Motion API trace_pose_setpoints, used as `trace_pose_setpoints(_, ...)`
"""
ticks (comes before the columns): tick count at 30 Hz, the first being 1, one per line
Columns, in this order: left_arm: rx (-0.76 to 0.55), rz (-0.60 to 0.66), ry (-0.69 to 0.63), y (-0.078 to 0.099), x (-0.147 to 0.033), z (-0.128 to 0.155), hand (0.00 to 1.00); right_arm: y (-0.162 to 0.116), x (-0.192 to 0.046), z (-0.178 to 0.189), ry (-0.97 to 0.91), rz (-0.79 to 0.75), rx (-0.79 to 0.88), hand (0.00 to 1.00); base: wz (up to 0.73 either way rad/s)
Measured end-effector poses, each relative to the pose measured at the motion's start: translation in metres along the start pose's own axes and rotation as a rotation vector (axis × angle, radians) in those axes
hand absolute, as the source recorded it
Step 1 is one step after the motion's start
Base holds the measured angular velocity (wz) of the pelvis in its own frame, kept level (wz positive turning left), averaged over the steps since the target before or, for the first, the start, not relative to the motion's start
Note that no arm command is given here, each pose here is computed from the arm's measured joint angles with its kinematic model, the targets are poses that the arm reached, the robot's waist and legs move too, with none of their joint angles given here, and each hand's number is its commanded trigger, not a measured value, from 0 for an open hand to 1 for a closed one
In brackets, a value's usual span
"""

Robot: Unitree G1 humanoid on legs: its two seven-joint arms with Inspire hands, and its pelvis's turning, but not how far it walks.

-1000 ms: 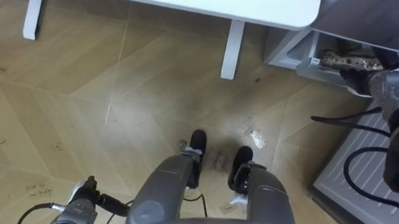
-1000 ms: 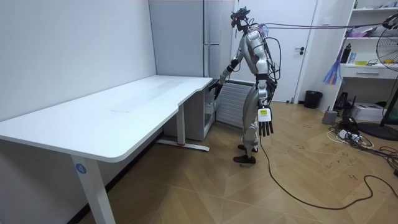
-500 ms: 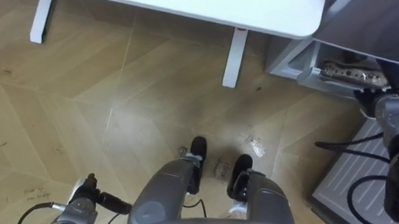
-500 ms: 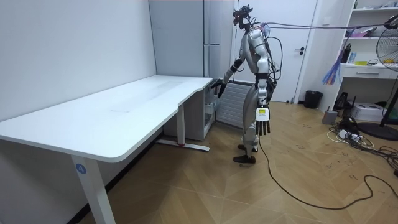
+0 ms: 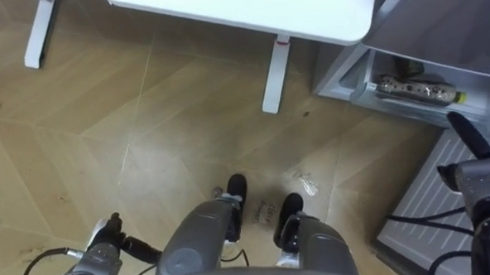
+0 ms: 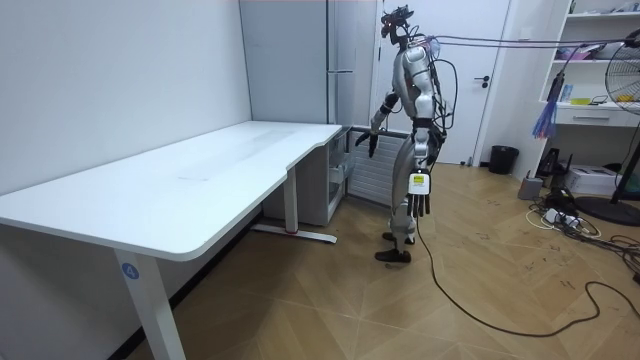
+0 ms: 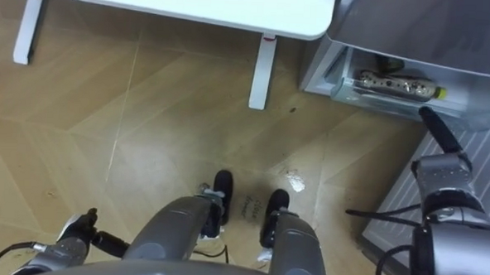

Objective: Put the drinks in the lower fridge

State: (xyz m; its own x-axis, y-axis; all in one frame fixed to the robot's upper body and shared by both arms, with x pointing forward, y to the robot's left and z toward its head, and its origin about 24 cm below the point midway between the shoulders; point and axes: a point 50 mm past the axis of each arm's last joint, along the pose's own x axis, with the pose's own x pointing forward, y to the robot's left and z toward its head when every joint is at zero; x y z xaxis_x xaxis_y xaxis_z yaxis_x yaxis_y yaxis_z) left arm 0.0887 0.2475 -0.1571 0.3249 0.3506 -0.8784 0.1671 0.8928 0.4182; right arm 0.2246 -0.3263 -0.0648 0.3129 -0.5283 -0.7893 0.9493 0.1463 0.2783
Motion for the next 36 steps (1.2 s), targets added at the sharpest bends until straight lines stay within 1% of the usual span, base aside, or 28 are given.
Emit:
trace_pose_setpoints(7,0.013,0.003,-0.002,-0.002,0.0,0.0,0.0,0.0,0.0,-0.006,0.012,-0.002,-0.015,0.0,0.0)
trace_pose_setpoints(12,0.019,0.007,-0.001,-0.002,0.0,0.0,0.0,-0.007,0.001,-0.023,0.064,0.015,-0.021,0.0,0.02)
trace_pose_setpoints(14,0.016,0.008,-0.001,-0.002,0.0,0.0,0.0,-0.008,0.002,-0.024,0.079,0.025,0.009,0.0,0.07)
trace_pose_setpoints(17,-0.027,-0.004,0.003,-0.003,0.0,0.0,0.0,-0.004,0.001,-0.023,0.095,0.058,0.065,0.0,0.04)
trace_pose_setpoints(21,-0.035,-0.013,0.007,-0.002,0.0,-0.001,0.0,-0.002,0.0,-0.023,0.108,0.071,0.111,0.0,-0.05)
trace_pose_setpoints(25,-0.059,-0.01,0.003,-0.003,0.0,0.001,0.0,0.009,-0.002,-0.015,0.104,0.127,0.166,0.0,0.01)
trace_pose_setpoints(27,-0.092,0.008,-0.004,-0.001,0.0,0.004,0.0,0.024,-0.006,0.0,0.077,0.18,0.197,0.0,0.03)
trace_pose_setpoints(31,-0.097,0.014,-0.012,0.0,0.0,0.006,0.0,0.052,-0.015,0.026,0.017,0.282,0.223,0.0,0.08)
trace_pose_setpoints(36,-0.113,0.027,-0.047,0.005,0.0,0.01,0.0,0.076,-0.029,0.056,-0.083,0.39,0.246,0.0,0.09)
